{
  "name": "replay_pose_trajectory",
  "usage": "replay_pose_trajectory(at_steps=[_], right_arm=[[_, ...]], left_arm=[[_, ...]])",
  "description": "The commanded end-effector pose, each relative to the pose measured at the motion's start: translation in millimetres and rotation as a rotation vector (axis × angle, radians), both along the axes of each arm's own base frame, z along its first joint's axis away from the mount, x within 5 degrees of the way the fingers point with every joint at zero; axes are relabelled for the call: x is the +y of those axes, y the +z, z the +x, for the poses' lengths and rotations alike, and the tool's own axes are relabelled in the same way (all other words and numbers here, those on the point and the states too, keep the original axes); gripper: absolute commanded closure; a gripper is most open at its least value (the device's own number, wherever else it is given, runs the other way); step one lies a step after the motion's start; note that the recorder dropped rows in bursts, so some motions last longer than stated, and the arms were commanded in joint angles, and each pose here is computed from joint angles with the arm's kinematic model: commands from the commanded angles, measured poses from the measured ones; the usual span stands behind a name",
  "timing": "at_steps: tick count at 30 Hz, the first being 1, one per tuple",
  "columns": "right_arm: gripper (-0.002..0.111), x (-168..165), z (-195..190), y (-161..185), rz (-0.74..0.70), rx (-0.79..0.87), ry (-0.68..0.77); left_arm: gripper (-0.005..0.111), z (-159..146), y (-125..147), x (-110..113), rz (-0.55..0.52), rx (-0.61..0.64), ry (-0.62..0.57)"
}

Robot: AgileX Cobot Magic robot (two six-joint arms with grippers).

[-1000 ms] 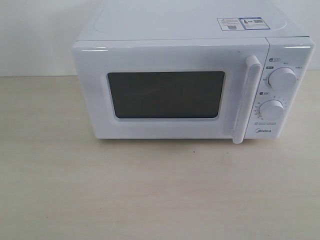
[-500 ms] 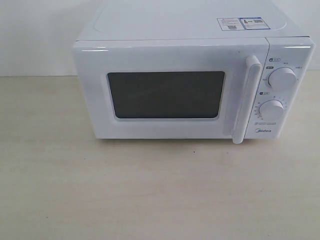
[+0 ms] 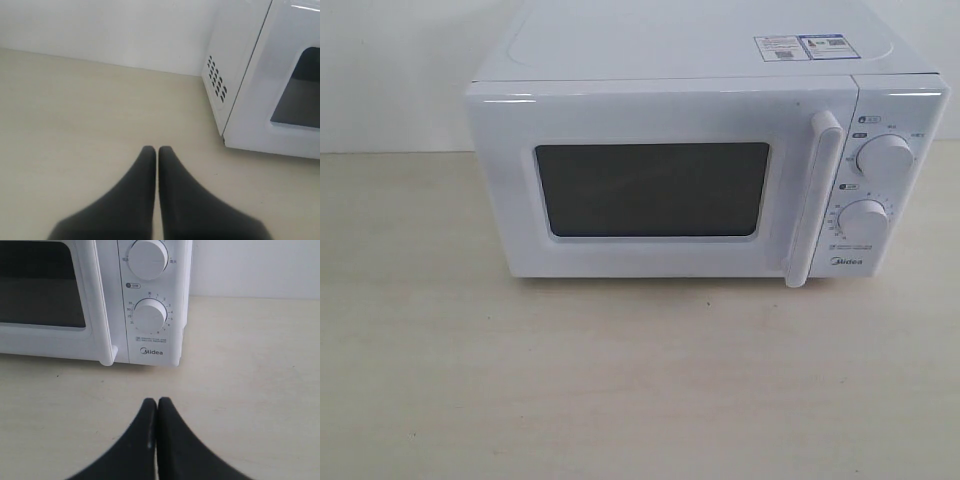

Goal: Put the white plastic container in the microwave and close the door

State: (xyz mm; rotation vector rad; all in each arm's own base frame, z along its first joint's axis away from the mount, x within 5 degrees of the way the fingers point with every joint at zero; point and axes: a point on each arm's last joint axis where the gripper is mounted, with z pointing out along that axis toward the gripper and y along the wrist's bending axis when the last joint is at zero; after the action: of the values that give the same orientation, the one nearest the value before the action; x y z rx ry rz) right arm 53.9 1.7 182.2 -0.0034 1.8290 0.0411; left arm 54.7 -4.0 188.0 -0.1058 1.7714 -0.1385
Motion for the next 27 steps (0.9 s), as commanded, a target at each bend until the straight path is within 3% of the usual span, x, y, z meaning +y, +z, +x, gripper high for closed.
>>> replay_pose_trajectory(at_steps=[1, 27], right_arm=[[0.109, -0.2, -0.1, 1.1, -0.01, -0.014, 0.001], [0.109, -0.2, -0.1, 1.1, -0.01, -0.014, 0.001]], left_arm=[[0.102, -0.1, -1.0, 1.5, 0.063, -0.002, 0.001], [0.102, -0.1, -1.0, 1.5, 0.074, -0.002, -0.002]])
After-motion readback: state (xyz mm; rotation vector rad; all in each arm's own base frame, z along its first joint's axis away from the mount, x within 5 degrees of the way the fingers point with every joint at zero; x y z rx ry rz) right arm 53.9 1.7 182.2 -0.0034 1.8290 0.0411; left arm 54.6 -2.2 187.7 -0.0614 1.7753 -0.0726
